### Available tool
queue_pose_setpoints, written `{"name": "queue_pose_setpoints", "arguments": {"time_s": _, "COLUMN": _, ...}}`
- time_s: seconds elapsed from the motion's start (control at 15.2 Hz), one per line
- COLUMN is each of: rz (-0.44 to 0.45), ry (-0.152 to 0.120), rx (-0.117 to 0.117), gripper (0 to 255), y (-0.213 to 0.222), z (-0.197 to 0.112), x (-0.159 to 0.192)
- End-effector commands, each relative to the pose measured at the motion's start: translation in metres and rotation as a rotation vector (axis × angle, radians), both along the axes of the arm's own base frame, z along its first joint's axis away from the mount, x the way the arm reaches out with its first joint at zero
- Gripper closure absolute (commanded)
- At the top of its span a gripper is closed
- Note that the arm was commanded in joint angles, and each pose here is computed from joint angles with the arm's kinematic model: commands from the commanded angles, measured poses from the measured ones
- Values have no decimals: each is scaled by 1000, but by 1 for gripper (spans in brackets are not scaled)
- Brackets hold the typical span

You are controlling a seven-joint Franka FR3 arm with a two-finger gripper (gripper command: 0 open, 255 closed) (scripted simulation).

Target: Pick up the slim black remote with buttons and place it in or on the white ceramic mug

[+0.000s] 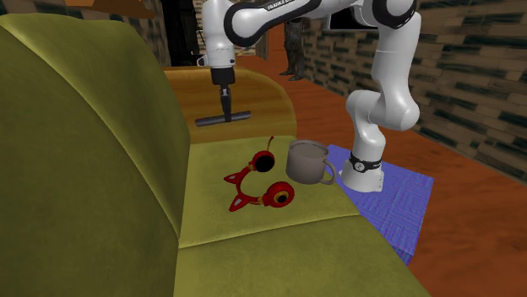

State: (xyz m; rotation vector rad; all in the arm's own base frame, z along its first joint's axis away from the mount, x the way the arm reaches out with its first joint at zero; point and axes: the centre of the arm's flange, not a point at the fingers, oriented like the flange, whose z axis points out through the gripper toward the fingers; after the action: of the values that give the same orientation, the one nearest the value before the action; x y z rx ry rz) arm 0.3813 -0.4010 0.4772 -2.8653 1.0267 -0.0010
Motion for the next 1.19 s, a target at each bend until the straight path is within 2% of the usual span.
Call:
{"name": "queue_pose_setpoints", "arguments": {"time_s": 0.0, "rz": 0, "ry": 0, "rx": 0, "gripper": 255, "y": 0, "z": 12, "x": 0}}
{"name": "queue_pose_setpoints", "arguments": {"time_s": 0.07, "rz": 0, "ry": 0, "rx": 0, "gripper": 255, "y": 0, "z": 16, "x": 0}}
{"name": "queue_pose_setpoints", "arguments": {"time_s": 1.12, "rz": 0, "ry": 0, "rx": 0, "gripper": 255, "y": 197, "z": 10, "x": -75}}
